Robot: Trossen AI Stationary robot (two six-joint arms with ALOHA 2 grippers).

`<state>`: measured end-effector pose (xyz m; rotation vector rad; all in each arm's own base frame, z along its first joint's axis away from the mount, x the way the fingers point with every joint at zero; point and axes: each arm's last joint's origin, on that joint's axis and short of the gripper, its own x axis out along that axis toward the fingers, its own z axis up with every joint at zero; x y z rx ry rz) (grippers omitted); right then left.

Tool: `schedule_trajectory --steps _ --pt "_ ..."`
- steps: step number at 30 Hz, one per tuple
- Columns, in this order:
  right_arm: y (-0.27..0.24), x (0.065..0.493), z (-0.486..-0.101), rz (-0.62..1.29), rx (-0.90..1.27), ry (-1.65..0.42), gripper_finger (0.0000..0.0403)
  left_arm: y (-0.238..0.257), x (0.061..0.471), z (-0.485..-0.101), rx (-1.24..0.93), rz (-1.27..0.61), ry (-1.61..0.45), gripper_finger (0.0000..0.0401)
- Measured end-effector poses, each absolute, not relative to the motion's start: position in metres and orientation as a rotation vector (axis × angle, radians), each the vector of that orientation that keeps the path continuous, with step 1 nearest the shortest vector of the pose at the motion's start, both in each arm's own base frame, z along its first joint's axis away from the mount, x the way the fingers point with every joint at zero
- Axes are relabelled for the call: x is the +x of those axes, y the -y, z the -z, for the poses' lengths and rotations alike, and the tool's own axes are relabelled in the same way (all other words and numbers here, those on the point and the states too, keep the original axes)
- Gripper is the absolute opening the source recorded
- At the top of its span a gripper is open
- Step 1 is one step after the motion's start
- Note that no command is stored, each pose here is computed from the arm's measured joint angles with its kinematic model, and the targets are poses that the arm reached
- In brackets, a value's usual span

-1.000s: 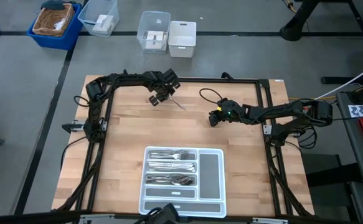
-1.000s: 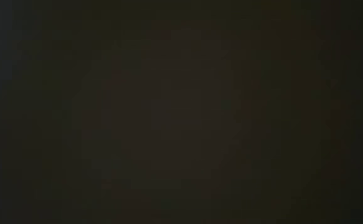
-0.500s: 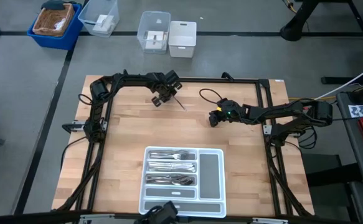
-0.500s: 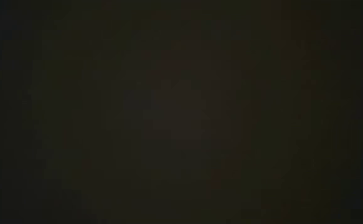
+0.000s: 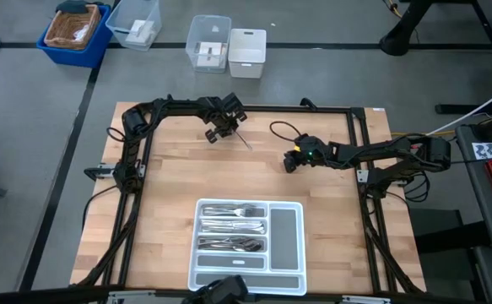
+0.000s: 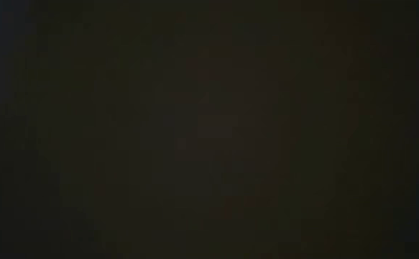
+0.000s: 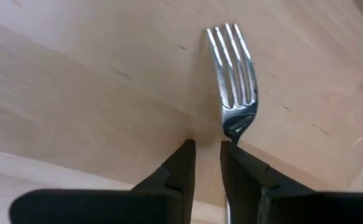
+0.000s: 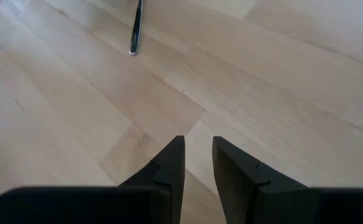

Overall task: Sort silverware
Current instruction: Put the silver fork into the top section of the white silverware tray

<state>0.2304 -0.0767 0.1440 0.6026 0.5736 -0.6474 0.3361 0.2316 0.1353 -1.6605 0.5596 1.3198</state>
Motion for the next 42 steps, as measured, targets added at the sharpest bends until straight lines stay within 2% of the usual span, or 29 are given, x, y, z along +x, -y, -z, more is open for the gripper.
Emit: schedule_trajectory --steps 8,20,34,42 --pt "0.077 0.229 -0.143 0.659 0.598 -0.587 0.0083 -0.237 0.354 -0.15 -1.664 -1.21 -0.449 0.0064" --pt "0.077 0.229 -0.143 0.66 0.574 -0.59 0.0083 -0.239 0.353 -0.15 -1.617 -1.287 -0.385 0.0064" --pt "0.077 0.229 -0.143 0.66 0.574 -0.589 0.0083 -0.239 0.35 -0.149 -1.567 -1.336 -0.393 0.0008" --pt "0.077 0.229 -0.143 0.651 0.579 -0.592 0.0083 -0.236 0.367 -0.157 -1.561 -1.185 -0.29 0.0007"
